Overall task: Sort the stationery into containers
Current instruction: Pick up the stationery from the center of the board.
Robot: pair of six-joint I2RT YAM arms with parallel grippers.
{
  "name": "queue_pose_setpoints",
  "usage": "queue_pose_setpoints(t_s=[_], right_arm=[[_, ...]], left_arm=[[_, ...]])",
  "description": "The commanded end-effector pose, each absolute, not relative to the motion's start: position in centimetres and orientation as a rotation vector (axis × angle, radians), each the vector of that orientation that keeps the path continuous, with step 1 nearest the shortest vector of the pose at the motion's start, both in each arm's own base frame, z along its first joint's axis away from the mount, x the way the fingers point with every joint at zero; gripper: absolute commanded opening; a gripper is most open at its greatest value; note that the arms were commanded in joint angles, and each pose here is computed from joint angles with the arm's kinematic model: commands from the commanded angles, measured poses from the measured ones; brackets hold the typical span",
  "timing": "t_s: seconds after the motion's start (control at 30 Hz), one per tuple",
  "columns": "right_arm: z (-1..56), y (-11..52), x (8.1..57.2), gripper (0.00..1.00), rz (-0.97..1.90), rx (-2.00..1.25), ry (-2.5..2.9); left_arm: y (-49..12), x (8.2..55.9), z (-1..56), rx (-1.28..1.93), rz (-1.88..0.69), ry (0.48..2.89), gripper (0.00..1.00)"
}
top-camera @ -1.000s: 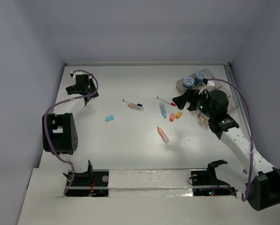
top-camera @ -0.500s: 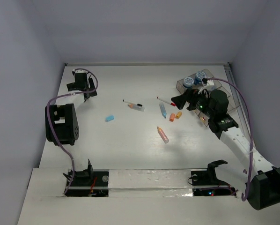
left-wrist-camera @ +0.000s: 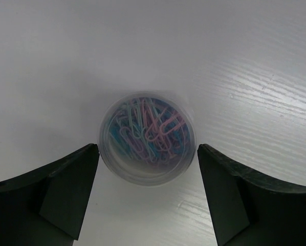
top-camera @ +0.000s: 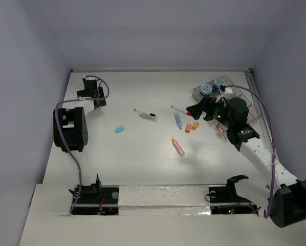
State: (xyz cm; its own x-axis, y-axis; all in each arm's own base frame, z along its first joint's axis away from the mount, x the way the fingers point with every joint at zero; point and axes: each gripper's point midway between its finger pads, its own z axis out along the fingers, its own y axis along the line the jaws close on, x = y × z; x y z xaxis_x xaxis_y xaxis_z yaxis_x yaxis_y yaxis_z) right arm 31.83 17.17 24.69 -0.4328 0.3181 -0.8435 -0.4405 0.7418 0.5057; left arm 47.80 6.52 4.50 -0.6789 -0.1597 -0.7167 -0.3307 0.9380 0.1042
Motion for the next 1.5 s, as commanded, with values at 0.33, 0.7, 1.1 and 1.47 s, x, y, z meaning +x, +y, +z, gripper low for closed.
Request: queue_pose_setpoints(t_s=[0.33,0.7,1.1,1.47], right_arm=[[24.7,18.3,32.4,1.0,0.877,-0.143,1.817],[24.3,19.3,32.2,1.0,0.904,-0.209,1.831],[28.0,22.0,28.1,1.0,1.084,-0.534,1.697],[31.3,23.7,26.9,1.0,1.255,-0.495,1.729]], left_arm=[[6.9,49.9,6.1,-0.327,0.304,2.245,0.6],[0.6,50.1,15.1,-0.216,0.114,2.106,0.34],[-18.2,36.2,22.2,0.423,-0.514,2.1,0.29],[-25.3,23.1,22.2,0.826,-0.825,1.994,0.3]])
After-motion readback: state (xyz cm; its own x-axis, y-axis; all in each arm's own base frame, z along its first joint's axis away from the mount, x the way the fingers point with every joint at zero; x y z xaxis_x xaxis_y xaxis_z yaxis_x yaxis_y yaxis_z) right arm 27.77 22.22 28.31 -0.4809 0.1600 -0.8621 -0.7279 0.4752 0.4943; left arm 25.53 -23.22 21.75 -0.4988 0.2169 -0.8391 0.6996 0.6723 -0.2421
